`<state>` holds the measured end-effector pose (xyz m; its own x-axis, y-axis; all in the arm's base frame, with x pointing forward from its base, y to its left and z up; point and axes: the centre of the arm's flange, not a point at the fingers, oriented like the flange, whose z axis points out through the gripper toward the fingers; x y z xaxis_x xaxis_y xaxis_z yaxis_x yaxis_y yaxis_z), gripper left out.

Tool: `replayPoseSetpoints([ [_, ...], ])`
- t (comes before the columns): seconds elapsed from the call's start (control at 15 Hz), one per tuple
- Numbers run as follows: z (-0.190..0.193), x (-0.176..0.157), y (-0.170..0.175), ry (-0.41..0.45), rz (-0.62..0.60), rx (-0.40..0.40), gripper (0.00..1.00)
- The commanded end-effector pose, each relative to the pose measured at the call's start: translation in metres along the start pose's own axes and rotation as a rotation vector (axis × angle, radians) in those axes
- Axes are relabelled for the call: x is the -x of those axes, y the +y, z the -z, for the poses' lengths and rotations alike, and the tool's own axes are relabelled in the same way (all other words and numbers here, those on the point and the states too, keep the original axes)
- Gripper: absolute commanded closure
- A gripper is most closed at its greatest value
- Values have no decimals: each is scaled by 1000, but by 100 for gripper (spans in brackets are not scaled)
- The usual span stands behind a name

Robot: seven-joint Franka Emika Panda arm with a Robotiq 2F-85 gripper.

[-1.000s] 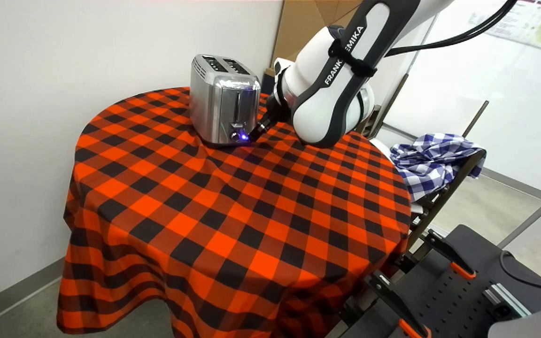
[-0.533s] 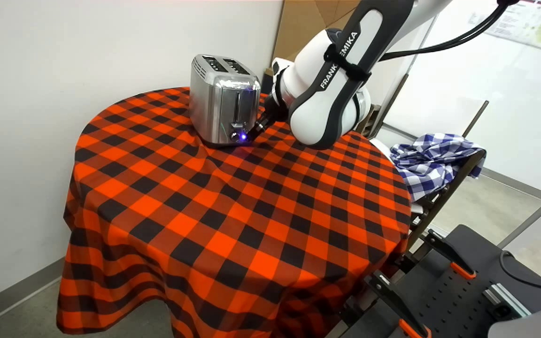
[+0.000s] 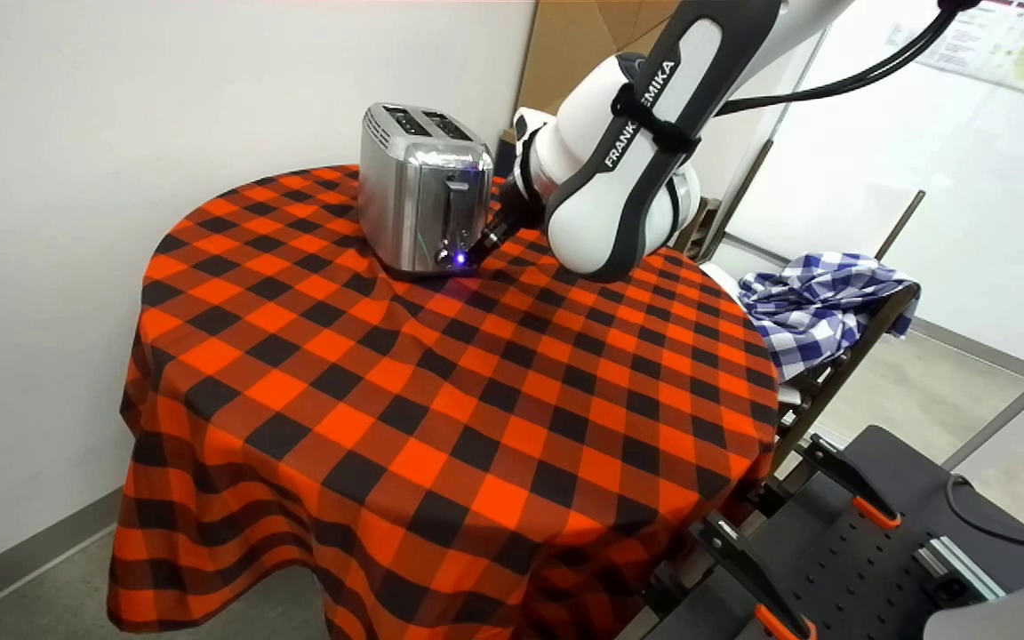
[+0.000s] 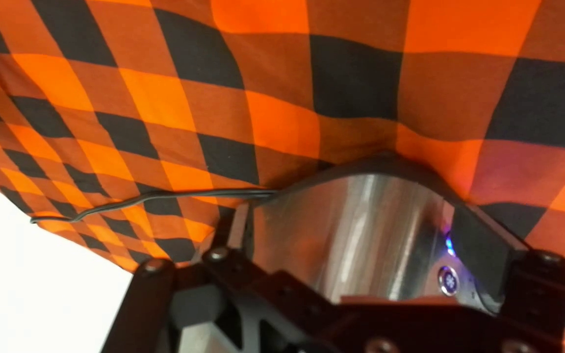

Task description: Turn off the toaster

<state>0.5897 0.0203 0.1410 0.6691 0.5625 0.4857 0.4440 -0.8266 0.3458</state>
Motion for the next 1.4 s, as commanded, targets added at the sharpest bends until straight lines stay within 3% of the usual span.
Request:
replayPoseSetpoints([
  [0.0,-4,-8,0,41,12,27,0],
  [0.2,-2,-8,0,37,7,14,0],
  [0.47,4,-10,-1,-38,-66,-101,0],
  [0.67,13,-11,2,-177,-151,-150,0],
  [0.93,42,-8,12,-387,-270,-144,0],
  [1.33,131,-35,8,-637,-411,-143,0],
])
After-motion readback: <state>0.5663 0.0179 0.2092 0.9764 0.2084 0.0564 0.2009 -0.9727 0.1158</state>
